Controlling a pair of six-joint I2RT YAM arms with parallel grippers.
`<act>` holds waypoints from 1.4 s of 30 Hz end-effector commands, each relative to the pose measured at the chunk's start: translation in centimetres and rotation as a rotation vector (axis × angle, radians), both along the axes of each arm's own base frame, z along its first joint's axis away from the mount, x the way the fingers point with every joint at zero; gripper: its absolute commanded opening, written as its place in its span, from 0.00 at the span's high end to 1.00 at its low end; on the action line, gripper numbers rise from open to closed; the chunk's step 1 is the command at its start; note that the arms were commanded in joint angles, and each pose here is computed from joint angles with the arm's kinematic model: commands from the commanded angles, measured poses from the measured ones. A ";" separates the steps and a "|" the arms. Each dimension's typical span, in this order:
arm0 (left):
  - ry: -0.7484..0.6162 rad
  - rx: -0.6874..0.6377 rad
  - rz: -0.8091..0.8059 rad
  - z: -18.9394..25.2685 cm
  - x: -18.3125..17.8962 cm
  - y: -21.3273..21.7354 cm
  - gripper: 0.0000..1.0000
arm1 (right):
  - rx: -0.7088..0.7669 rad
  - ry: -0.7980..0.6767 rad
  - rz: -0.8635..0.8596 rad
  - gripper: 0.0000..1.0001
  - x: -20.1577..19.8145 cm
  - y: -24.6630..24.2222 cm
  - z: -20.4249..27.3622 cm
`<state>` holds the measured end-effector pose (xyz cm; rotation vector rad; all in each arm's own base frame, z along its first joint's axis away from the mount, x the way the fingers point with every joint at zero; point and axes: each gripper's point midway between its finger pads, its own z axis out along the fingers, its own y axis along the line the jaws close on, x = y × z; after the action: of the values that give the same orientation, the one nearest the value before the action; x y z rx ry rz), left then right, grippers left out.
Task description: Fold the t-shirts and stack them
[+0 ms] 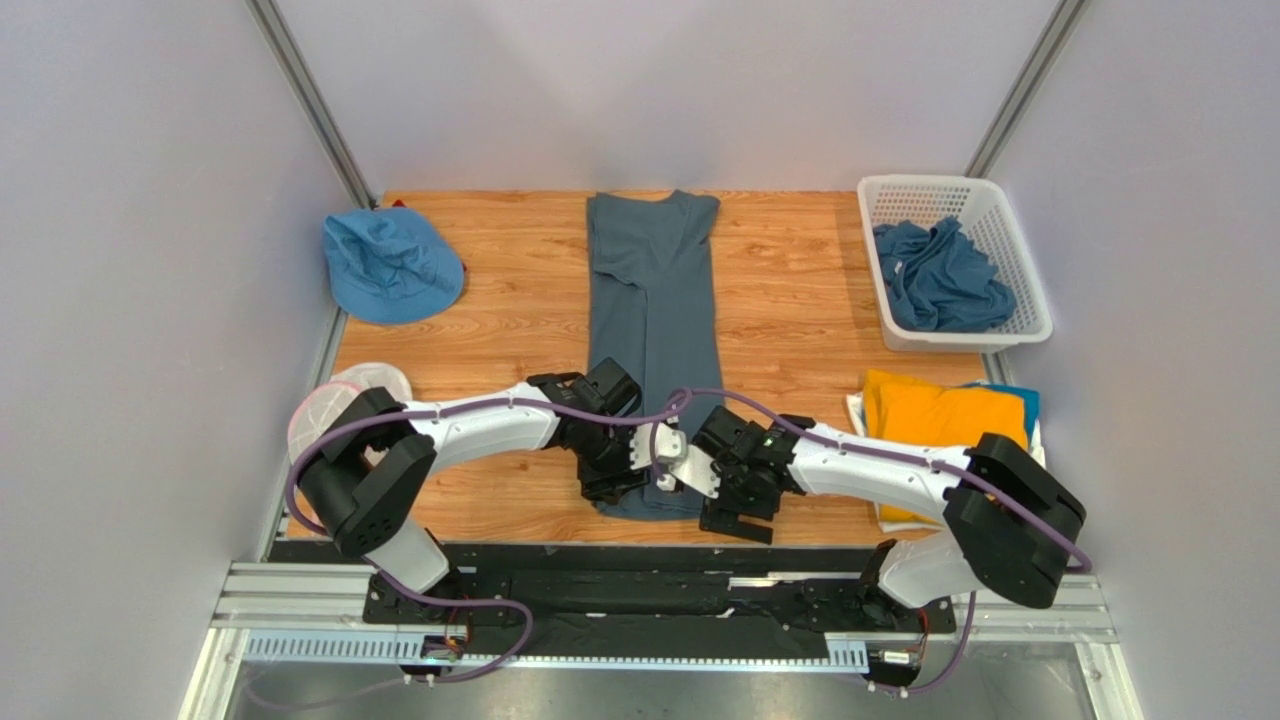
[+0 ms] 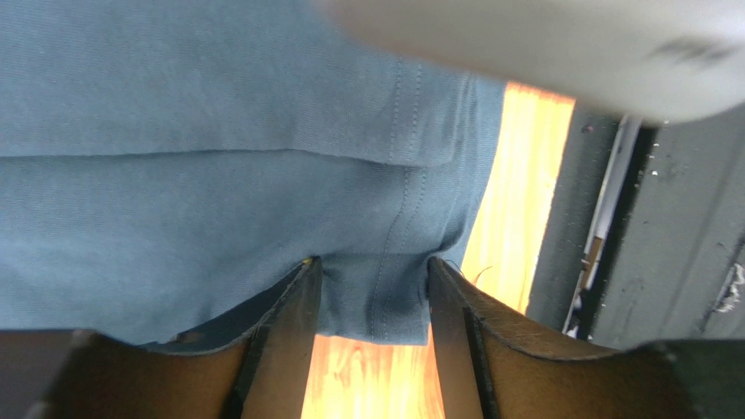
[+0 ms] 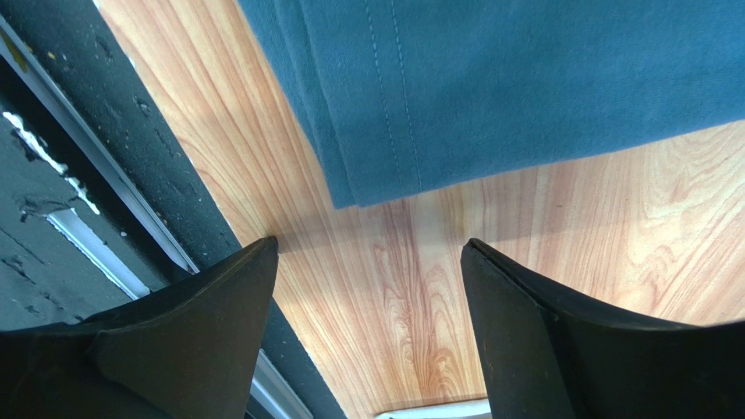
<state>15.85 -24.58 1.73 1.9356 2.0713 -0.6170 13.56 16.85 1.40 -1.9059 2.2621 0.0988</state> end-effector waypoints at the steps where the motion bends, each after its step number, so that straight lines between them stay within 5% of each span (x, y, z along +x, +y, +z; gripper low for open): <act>1: -0.006 0.260 0.008 -3.7 -1.3 4.9 0.52 | 0.131 -0.177 0.112 0.19 3.4 2.8 0.6; 5: 0.012 0.283 0.007 -3.5 -1.8 5.5 0.60 | 0.126 -0.179 0.114 0.19 3.2 2.1 0.6; 10: 0.043 0.308 0.023 -3.1 -2.1 5.7 0.90 | 0.181 -0.167 0.126 0.20 2.4 2.3 2.0; 13: 0.060 0.318 0.033 -3.0 -2.1 5.5 1.00 | 0.214 -0.172 0.121 0.20 2.1 2.5 3.1; 34: 0.144 0.315 -0.051 -3.4 -2.5 4.2 1.00 | 0.316 -0.435 0.180 0.22 4.6 4.8 7.6; 42: 0.132 0.318 -0.067 -3.6 -2.2 4.3 1.00 | 0.295 -0.415 0.243 0.22 3.8 4.4 5.3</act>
<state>16.04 -25.21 1.43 2.0224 2.1603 -0.5906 17.06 20.72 6.91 -1.8215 1.7163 0.0680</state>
